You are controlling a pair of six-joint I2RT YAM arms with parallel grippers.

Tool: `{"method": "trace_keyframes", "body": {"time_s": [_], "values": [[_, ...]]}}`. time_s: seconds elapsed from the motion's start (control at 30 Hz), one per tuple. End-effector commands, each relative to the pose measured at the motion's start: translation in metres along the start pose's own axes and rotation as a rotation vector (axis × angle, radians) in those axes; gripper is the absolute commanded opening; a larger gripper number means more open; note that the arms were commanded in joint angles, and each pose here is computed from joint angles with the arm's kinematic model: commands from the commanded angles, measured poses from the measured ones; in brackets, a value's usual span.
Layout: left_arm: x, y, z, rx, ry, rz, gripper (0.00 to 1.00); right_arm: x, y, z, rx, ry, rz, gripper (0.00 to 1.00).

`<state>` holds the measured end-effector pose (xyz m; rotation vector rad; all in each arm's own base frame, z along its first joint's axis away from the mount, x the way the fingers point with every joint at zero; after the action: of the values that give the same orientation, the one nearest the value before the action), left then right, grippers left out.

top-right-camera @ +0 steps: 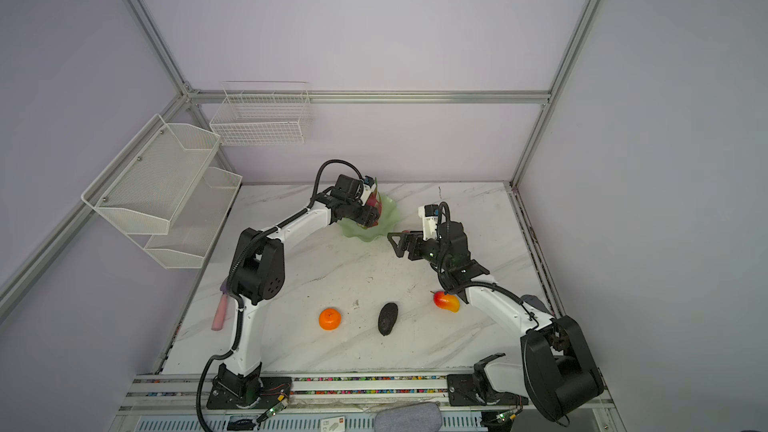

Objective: Place and organize the fake fruits in the fruit bowl
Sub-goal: 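Grasp the dragon fruit with the left gripper and carry it into the green bowl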

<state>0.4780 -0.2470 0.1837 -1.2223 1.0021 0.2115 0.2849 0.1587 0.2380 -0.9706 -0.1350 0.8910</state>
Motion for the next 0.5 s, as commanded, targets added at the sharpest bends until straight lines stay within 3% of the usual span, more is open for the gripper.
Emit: {"method": "trace_keyframes", "body": {"time_s": [0.0, 0.47], "values": [[-0.023, -0.043, 0.004, 0.044, -0.035, -0.154, 0.69, -0.003, -0.001, 0.001, -0.017, -0.013, -0.008, 0.97], [0.01, -0.023, 0.004, 0.041, -0.036, -0.086, 0.75, -0.008, 0.002, -0.001, -0.009, 0.006, -0.009, 0.97]]}}
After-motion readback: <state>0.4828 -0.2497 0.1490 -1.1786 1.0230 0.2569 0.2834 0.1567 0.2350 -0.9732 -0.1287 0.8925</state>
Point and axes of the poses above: each gripper's point midway between its finger pads, its own x axis out along the fingers, its own z axis along the line the jaws close on, y = z × x, the point moved 9 cm from there along -x, back along the fingers, and after that the axes turned 1 degree about x, right-handed, at the moved point
